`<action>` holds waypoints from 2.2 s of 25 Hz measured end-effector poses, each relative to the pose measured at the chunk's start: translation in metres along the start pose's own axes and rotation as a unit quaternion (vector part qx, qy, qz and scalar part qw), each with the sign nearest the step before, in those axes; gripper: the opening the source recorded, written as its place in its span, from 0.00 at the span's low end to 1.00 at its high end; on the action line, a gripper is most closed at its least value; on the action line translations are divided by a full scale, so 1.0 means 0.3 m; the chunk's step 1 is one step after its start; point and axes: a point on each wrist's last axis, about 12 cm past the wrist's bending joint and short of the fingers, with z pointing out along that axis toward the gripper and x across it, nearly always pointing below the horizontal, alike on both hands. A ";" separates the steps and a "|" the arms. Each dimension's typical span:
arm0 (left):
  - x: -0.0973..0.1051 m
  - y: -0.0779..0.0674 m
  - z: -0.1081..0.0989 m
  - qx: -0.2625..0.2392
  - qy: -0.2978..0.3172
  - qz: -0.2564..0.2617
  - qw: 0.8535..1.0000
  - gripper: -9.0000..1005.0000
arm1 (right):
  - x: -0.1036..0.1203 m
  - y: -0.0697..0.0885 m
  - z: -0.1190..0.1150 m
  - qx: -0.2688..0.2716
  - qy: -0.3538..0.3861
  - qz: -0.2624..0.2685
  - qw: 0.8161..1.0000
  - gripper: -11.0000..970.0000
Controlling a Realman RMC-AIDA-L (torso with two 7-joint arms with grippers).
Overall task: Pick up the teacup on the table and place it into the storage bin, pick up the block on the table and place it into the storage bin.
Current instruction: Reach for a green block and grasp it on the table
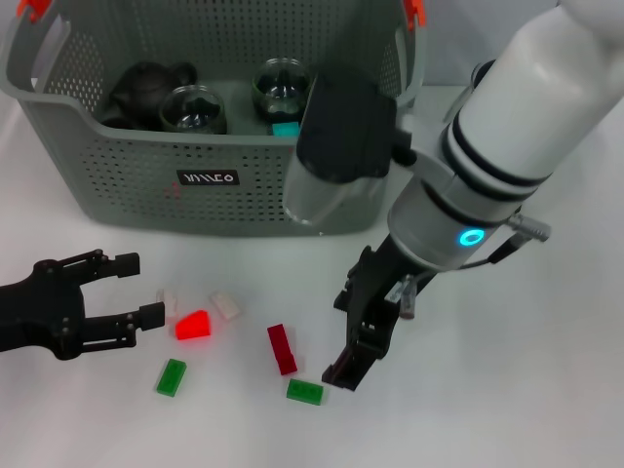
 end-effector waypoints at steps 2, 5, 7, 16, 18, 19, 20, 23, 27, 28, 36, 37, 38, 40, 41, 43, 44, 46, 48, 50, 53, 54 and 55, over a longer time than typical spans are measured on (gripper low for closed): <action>0.000 0.000 0.001 0.000 0.000 0.000 1.000 0.86 | -0.001 0.008 0.020 0.001 0.007 0.000 1.000 0.96; -0.001 0.000 0.005 0.001 -0.001 0.000 1.000 0.86 | 0.000 0.024 0.049 0.002 0.018 -0.001 1.000 0.96; -0.002 0.000 0.007 0.001 -0.001 0.000 1.000 0.86 | 0.002 0.029 0.063 0.003 0.022 0.000 1.000 0.96; 0.001 -0.001 0.010 0.001 -0.002 0.001 1.000 0.86 | 0.005 0.055 0.100 -0.007 0.032 0.010 0.999 0.96; 0.004 -0.003 0.011 0.001 -0.002 0.001 1.000 0.86 | 0.003 0.061 0.101 -0.008 0.035 0.010 0.999 0.96; 0.006 -0.004 0.011 0.000 -0.002 0.001 1.000 0.86 | 0.002 0.063 0.101 -0.008 0.035 0.012 0.999 0.96; 0.007 -0.004 0.011 0.000 -0.002 0.001 1.000 0.86 | 0.000 0.064 0.101 -0.009 0.037 0.014 0.999 0.96; 0.010 -0.006 0.012 0.000 -0.002 -0.001 1.000 0.86 | -0.004 0.067 0.101 -0.008 0.039 0.021 0.999 0.96; 0.013 -0.008 0.015 0.000 -0.004 0.000 1.000 0.86 | -0.007 0.072 0.104 -0.009 0.041 0.022 0.999 0.95; 0.013 -0.009 0.016 0.000 -0.004 0.001 1.000 0.86 | -0.008 0.073 0.106 -0.009 0.040 0.022 0.999 0.95; 0.010 -0.006 0.022 -0.002 -0.004 0.004 1.000 0.86 | -0.016 0.067 0.145 0.008 0.031 0.015 0.999 0.95; 0.010 -0.005 0.022 -0.002 -0.004 0.004 1.000 0.86 | -0.019 0.066 0.151 0.012 0.027 0.012 0.999 0.95; 0.009 -0.004 0.023 -0.002 -0.004 0.005 1.000 0.86 | -0.021 0.065 0.156 0.016 0.024 0.009 1.000 0.95; 0.008 -0.004 0.026 -0.002 -0.004 0.005 1.000 0.86 | -0.024 0.059 0.173 0.026 0.017 0.004 1.000 0.94; 0.009 -0.004 0.027 -0.002 -0.004 0.005 1.000 0.86 | -0.024 0.058 0.180 0.029 0.015 0.003 0.999 0.94; 0.009 -0.004 0.028 -0.002 -0.004 0.005 1.000 0.86 | -0.021 0.058 0.198 0.033 0.016 0.000 0.999 0.94; 0.009 -0.004 0.028 -0.002 -0.004 0.005 1.000 0.86 | -0.019 0.058 0.207 0.035 0.016 -0.001 0.999 0.94; 0.009 -0.004 0.028 -0.003 -0.005 0.005 1.000 0.86 | -0.018 0.058 0.217 0.038 0.016 -0.002 0.999 0.94; 0.008 -0.004 0.028 -0.003 -0.006 0.005 1.000 0.86 | -0.018 0.059 0.224 0.038 0.012 -0.002 0.999 0.92; 0.008 -0.004 0.028 -0.003 -0.006 0.005 1.000 0.86 | -0.020 0.062 0.227 0.036 0.007 -0.002 0.999 0.89; 0.007 -0.003 0.030 -0.002 -0.005 0.006 1.000 0.86 | -0.019 0.067 0.234 0.028 0.001 -0.003 1.000 0.86; 0.007 -0.003 0.030 -0.002 -0.005 0.006 1.000 0.86 | -0.018 0.067 0.238 0.026 0.001 -0.003 1.000 0.85; 0.007 -0.003 0.030 -0.002 -0.005 0.006 1.000 0.86 | -0.017 0.068 0.242 0.025 0.000 -0.003 1.000 0.84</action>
